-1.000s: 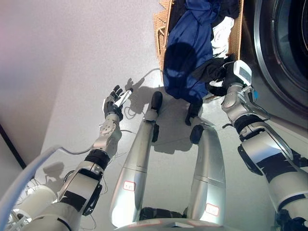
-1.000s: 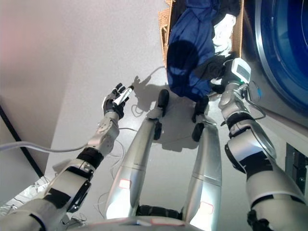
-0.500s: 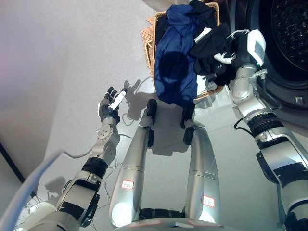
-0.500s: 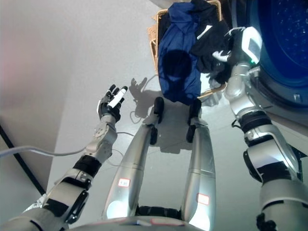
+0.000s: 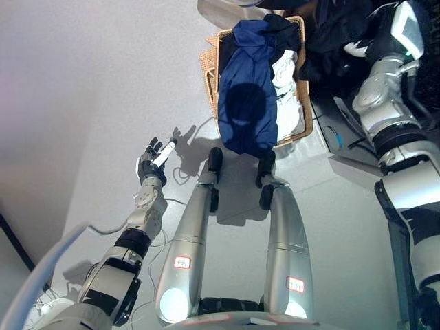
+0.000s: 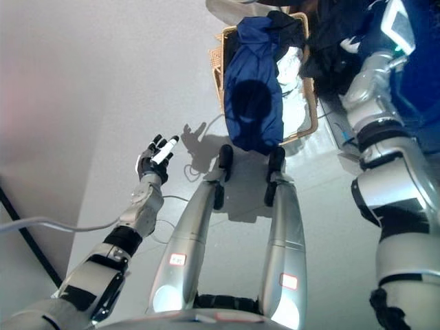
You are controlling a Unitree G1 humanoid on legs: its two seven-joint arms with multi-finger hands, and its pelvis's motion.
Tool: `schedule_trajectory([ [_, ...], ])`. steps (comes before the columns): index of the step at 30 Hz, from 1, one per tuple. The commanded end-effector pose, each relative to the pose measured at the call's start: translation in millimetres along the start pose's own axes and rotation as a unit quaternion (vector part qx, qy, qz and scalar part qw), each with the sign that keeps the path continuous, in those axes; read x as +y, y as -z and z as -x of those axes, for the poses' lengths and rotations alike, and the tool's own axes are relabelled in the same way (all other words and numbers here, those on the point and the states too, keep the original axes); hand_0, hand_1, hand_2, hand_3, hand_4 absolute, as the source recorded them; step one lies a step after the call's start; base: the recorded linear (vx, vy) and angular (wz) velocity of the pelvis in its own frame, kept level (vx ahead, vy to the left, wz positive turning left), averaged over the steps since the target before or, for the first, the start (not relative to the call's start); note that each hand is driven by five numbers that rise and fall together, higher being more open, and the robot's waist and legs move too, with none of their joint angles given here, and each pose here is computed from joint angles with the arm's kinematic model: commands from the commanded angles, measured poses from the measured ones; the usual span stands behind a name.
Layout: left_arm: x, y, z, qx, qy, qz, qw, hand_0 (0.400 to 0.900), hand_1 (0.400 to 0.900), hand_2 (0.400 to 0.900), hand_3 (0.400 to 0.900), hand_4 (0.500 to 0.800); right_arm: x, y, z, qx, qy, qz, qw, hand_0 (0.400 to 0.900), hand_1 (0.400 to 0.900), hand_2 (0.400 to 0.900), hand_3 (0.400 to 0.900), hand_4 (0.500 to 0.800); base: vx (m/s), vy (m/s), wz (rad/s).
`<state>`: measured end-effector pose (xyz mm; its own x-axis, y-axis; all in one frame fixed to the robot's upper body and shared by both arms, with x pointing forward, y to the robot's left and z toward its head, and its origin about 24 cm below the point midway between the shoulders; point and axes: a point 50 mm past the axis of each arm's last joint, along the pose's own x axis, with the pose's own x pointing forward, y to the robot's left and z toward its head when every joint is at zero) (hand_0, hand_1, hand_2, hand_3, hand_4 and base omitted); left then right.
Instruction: Put the clothes in the basket into the washing machine.
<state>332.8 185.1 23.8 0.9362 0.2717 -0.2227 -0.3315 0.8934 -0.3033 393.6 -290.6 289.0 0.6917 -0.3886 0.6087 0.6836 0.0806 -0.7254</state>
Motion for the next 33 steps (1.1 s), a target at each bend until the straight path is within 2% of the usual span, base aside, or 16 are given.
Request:
schedule_trajectory([
  [1,10.6,-0.1,0.7,-0.019,-0.002,-0.010,1.000,0.900,0.900,0.900,0.900,0.800,-78.5,25.9,-31.2,-0.024,0.144,0.167,0.975,0.400,0.400,0.400,0.400,0.500,0.046,-0.029,0.12],
  [6,15.9,11.5,2.5,0.003,-0.011,-0.008,1.000,0.900,0.900,0.900,0.900,0.800,-105.3,45.0,-36.0,-0.021,0.171,0.288,0.942,0.400,0.400,0.400,0.400,0.500,0.040,-0.027,0.10],
  [10,15.8,11.1,4.2,0.000,-0.004,-0.001,1.000,0.900,0.900,0.900,0.900,0.800,-122.7,64.3,-37.0,-0.015,0.159,0.384,0.909,0.400,0.400,0.400,0.400,0.500,0.043,-0.034,0.13],
  [13,12.1,9.6,8.5,-0.009,0.012,0.004,1.000,0.900,0.900,0.900,0.900,0.800,-133.2,80.6,-35.7,-0.014,0.132,0.482,0.866,0.400,0.400,0.400,0.400,0.500,0.052,-0.036,0.13],
  [15,10.8,10.1,11.0,-0.010,0.018,0.008,1.000,0.900,0.900,0.900,0.900,0.800,-134.6,88.0,-34.4,-0.001,0.117,0.498,0.859,0.408,0.408,0.408,0.408,0.505,0.062,-0.036,0.06],
  [16,10.3,13.1,12.9,-0.006,0.018,0.011,1.000,0.900,0.900,0.900,0.900,0.800,-130.3,90.6,-32.6,0.007,0.110,0.497,0.861,0.571,0.571,0.571,0.571,0.602,0.051,-0.029,0.03],
  [17,10.4,13.1,12.9,-0.006,0.018,0.011,1.000,0.900,0.900,0.900,0.900,0.800,-130.3,90.6,-32.6,0.007,0.110,0.497,0.861,0.900,0.900,0.900,0.900,0.800,0.049,-0.032,0.01],
  [26,7.4,3.9,15.5,-0.033,0.026,0.008,0.999,0.900,0.900,0.900,0.900,0.800,-112.2,74.8,-31.6,-0.015,0.124,0.449,0.885,0.900,0.900,0.900,0.900,0.800,0.002,-0.001,-0.01],
  [31,10.9,-0.6,17.5,-0.047,0.018,0.012,0.999,0.900,0.900,0.900,0.900,0.800,-94.4,47.4,-30.3,-0.069,0.142,0.396,0.904,0.900,0.900,0.900,0.900,0.800,-0.030,0.024,-0.10],
  [33,16.7,-1.4,19.5,-0.051,0.003,0.021,0.998,0.900,0.900,0.900,0.900,0.800,-79.4,19.6,-24.5,-0.130,0.156,0.344,0.917,0.900,0.900,0.900,0.900,0.800,-0.050,0.030,-0.12],
])
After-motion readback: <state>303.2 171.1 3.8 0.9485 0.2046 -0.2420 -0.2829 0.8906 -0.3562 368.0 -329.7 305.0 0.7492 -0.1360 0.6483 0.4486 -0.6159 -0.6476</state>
